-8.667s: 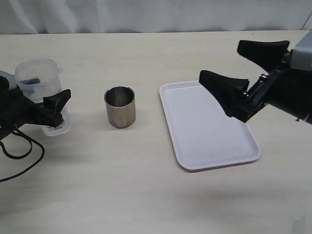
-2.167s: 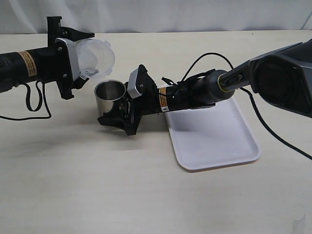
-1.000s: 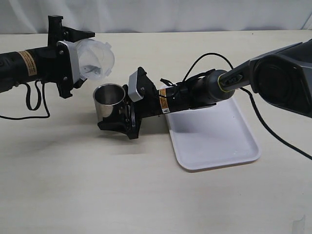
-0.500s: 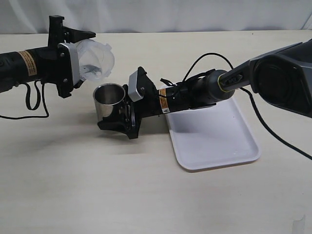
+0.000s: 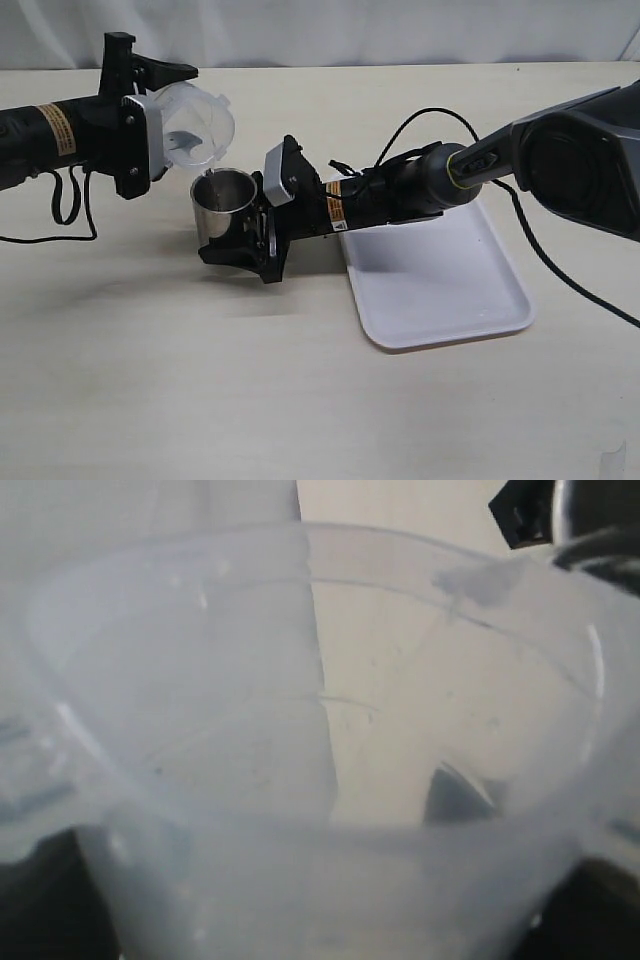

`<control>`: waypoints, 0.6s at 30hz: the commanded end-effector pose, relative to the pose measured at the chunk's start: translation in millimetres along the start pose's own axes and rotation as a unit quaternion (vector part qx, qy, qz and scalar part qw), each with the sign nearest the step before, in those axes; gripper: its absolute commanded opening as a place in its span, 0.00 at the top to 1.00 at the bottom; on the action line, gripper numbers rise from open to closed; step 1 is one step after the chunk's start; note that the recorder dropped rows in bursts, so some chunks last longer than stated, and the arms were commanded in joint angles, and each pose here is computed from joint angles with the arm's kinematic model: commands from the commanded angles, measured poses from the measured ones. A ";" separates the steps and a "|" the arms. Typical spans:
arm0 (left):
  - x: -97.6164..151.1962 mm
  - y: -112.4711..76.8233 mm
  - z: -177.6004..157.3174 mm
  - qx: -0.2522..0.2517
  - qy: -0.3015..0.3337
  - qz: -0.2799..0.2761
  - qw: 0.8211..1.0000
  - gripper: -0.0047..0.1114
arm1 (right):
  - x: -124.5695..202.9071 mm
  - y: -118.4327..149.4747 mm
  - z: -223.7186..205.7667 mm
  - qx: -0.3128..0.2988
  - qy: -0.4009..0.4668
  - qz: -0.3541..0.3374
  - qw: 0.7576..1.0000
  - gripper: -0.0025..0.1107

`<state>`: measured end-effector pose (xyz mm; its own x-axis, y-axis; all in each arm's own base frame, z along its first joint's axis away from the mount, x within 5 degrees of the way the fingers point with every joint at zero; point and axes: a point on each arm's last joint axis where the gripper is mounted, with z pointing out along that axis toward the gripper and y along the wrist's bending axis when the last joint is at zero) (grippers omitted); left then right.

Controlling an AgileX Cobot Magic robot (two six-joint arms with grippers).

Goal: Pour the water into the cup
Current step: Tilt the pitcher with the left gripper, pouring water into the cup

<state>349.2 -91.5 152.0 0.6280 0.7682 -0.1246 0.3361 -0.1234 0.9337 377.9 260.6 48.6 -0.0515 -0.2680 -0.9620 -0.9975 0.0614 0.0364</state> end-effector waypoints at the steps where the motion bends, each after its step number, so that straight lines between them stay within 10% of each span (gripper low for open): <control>1: -2.7 8.6 1.7 -0.029 -0.008 0.014 0.999 0.96 | -7.8 -0.4 -1.6 -0.003 -0.016 -0.008 1.000 0.94; 18: -5.4 12.4 1.4 -0.051 -0.020 0.055 0.997 0.96 | -5.5 -1.7 -1.6 0.004 -0.003 -0.009 1.000 0.94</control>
<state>348.8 -93.9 156.0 0.6714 0.7392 -0.0541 0.2509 -0.1579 0.9551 378.2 260.3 47.7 -0.0503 -0.2778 -0.9593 -0.9974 0.0645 0.0336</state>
